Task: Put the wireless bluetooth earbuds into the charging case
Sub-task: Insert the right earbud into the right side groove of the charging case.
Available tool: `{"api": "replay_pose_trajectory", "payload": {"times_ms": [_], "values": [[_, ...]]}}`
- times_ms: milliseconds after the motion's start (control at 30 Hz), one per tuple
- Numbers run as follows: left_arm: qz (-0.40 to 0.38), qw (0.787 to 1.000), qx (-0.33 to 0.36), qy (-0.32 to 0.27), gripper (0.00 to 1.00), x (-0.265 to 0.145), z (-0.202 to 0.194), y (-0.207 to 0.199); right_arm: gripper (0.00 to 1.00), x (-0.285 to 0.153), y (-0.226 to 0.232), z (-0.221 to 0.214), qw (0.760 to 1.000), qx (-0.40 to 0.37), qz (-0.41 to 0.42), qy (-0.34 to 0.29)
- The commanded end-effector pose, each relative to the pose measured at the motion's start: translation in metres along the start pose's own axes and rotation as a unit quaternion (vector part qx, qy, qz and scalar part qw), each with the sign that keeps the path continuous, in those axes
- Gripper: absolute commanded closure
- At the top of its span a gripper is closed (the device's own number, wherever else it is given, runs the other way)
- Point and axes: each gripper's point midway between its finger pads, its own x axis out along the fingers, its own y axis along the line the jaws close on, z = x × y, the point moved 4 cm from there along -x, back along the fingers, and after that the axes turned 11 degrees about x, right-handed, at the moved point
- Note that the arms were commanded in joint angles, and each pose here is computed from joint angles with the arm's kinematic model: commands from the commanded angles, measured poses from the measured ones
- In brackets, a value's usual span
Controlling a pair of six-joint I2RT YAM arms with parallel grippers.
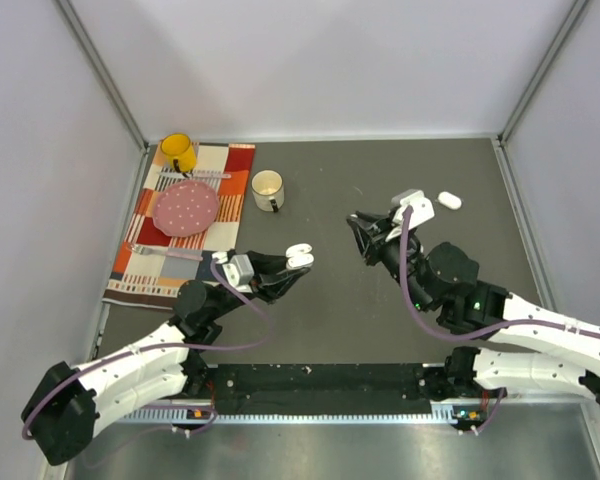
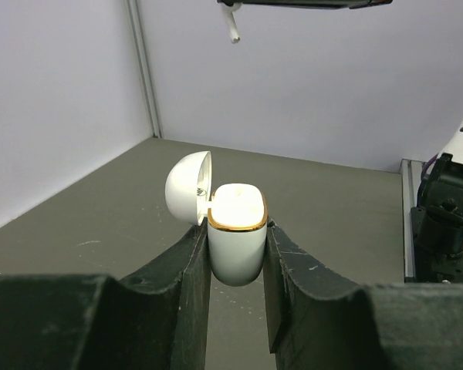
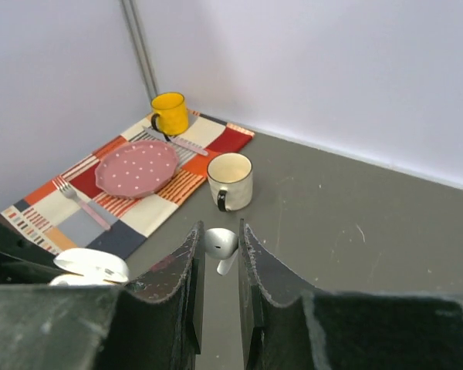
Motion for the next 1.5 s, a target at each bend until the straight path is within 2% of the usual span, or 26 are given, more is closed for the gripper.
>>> {"api": "replay_pose_trajectory", "payload": {"times_ms": [0,333,633,900,1467], "values": [[-0.015,0.998,0.021,-0.051,1.0,0.01,0.029,0.001,1.0,0.004,0.018,0.022,0.998,0.01,0.004,-0.061],[-0.013,0.998,0.023,-0.06,1.0,0.012,0.032,0.002,1.0,0.008,0.055,0.002,0.994,0.075,0.073,-0.038],[-0.003,0.998,0.028,-0.065,1.0,0.012,0.035,0.005,1.0,0.006,0.078,-0.016,0.987,0.099,0.125,-0.004],[0.002,0.997,0.029,-0.073,1.0,0.011,0.041,0.007,1.0,0.008,0.082,-0.039,0.987,0.084,0.135,0.017],[0.013,0.997,0.024,-0.076,1.0,0.008,0.041,0.008,1.0,0.009,0.085,-0.059,0.992,0.027,0.119,0.011]]}}
